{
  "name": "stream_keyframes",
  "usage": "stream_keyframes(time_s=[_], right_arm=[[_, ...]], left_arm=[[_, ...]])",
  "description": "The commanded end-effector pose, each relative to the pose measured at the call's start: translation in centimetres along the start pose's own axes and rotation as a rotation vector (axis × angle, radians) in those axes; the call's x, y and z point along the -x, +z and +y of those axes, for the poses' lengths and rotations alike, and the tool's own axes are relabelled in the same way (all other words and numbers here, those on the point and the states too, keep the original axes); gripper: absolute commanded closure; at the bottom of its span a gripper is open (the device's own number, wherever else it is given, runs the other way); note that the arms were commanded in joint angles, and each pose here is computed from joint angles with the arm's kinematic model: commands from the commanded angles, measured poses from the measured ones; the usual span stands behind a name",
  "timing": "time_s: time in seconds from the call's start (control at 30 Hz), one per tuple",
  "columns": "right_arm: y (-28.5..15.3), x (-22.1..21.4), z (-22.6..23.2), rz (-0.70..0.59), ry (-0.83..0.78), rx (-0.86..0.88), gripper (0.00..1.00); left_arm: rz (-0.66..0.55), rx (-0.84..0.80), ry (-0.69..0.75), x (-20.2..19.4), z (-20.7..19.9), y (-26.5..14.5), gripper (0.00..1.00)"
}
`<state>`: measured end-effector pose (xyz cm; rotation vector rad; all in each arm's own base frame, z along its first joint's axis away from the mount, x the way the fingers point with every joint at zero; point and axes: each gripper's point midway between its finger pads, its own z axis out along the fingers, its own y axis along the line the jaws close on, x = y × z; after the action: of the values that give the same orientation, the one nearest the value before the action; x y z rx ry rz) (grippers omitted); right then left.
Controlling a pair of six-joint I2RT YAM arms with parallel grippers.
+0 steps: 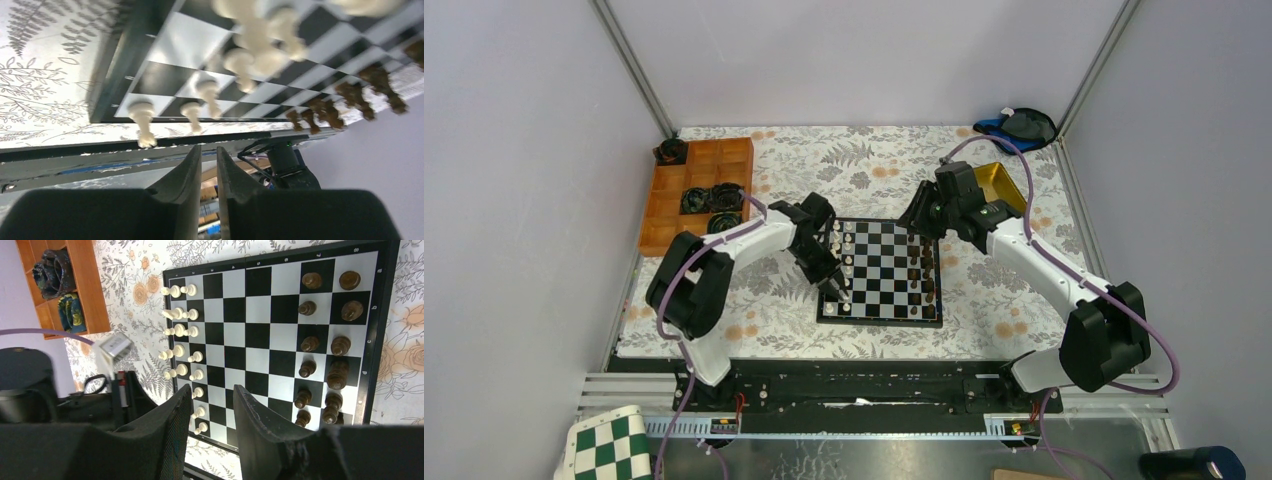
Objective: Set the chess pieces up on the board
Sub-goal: Place the chess piece on the chessboard, then pick up the chess piece from the storage box.
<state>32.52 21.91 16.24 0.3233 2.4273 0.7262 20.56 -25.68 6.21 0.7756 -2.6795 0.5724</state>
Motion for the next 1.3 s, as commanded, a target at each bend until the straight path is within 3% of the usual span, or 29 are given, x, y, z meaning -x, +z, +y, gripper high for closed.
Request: stream_keyframes(time_s=[0.0, 0.2, 0.3, 0.5, 0.67, 0.9, 1.27], right_arm=[[-1.2, 3.0, 1.3, -0.085, -0.056, 0.006, 0.57], [-2.2, 5.0, 1.2, -0.136, -0.067, -0.036, 0.57], [-3.0, 6.9, 0.7, -0.189, -0.069, -0.090, 0.57], [-3.3, 11.3, -2.2, -0.287, -0.075, -0.255, 0.56], [-2.7, 14.9, -7.6, -0.300, -0.056, -0.428, 0.56], [-0.6, 17.7, -14.8, -0.240, 0.069, -0.555, 0.55], [3.6, 16.1, -18.6, -0.117, 0.088, -0.618, 0.56]], left_arm=[[-0.126, -0.066, 0.100, 0.2, -2.5, -4.0, 0.77], [-0.199, -0.130, 0.135, -0.7, -2.3, -6.7, 0.75], [-0.276, -0.160, 0.179, -0.6, -2.1, -8.4, 0.63], [-0.475, -0.228, 0.292, 1.1, -3.0, -11.5, 0.22], [-0.629, -0.276, 0.340, 2.6, -3.3, -13.5, 0.04], [-0.772, -0.251, 0.349, 3.6, -1.7, -15.5, 0.01], [-0.866, -0.152, 0.326, 4.7, 0.7, -16.7, 0.01]])
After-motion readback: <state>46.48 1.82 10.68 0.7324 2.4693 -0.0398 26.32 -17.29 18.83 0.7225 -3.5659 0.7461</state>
